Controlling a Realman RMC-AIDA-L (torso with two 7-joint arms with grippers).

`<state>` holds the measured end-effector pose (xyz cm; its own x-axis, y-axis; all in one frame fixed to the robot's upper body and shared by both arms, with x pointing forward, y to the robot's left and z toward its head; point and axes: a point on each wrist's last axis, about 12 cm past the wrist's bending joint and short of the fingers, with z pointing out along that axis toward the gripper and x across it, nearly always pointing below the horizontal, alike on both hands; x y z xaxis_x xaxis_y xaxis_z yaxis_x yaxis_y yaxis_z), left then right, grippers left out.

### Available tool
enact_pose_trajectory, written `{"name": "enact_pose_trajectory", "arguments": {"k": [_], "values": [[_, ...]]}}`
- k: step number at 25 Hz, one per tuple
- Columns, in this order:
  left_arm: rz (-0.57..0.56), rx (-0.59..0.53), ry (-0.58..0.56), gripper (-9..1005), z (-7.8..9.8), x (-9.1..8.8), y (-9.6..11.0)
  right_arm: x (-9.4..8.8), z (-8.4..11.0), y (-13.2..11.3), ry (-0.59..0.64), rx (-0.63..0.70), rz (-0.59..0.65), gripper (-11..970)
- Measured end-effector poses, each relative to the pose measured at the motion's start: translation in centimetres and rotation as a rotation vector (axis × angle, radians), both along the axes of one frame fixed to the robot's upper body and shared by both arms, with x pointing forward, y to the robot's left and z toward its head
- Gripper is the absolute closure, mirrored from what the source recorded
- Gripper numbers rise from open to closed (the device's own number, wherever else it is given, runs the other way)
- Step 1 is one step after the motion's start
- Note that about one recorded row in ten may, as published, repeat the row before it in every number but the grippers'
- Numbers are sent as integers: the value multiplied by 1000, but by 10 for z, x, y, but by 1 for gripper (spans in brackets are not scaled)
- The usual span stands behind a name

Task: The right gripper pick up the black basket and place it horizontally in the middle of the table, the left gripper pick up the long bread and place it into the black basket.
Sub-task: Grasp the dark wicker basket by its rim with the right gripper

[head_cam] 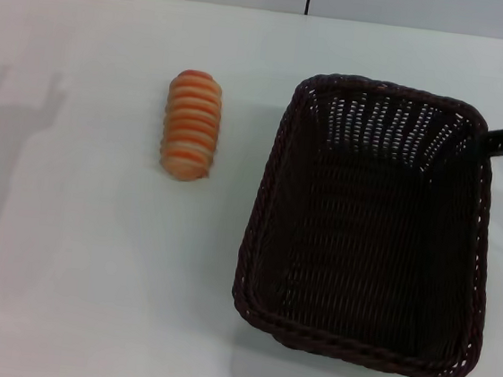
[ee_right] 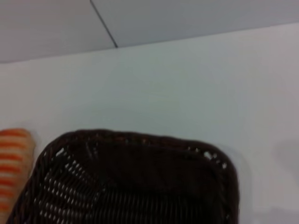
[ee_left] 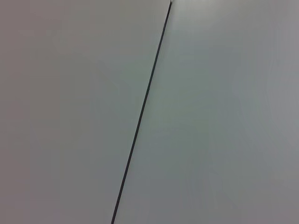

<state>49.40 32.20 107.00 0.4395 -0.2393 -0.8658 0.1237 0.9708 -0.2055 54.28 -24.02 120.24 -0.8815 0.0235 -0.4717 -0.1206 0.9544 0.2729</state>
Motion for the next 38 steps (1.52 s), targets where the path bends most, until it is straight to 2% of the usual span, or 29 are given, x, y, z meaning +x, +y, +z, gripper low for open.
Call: {"name": "enact_pose_trajectory", "arguments": {"k": [6, 14, 38], "values": [[1, -2, 3, 185, 0, 1, 1, -7, -4, 13, 50, -7, 31, 248], [7, -3, 4, 185, 0, 2, 2, -16, -7, 19, 93, -13, 32, 249], [1, -8, -8, 186, 3, 7, -1, -14, -30, 18, 169, -16, 25, 249]]}}
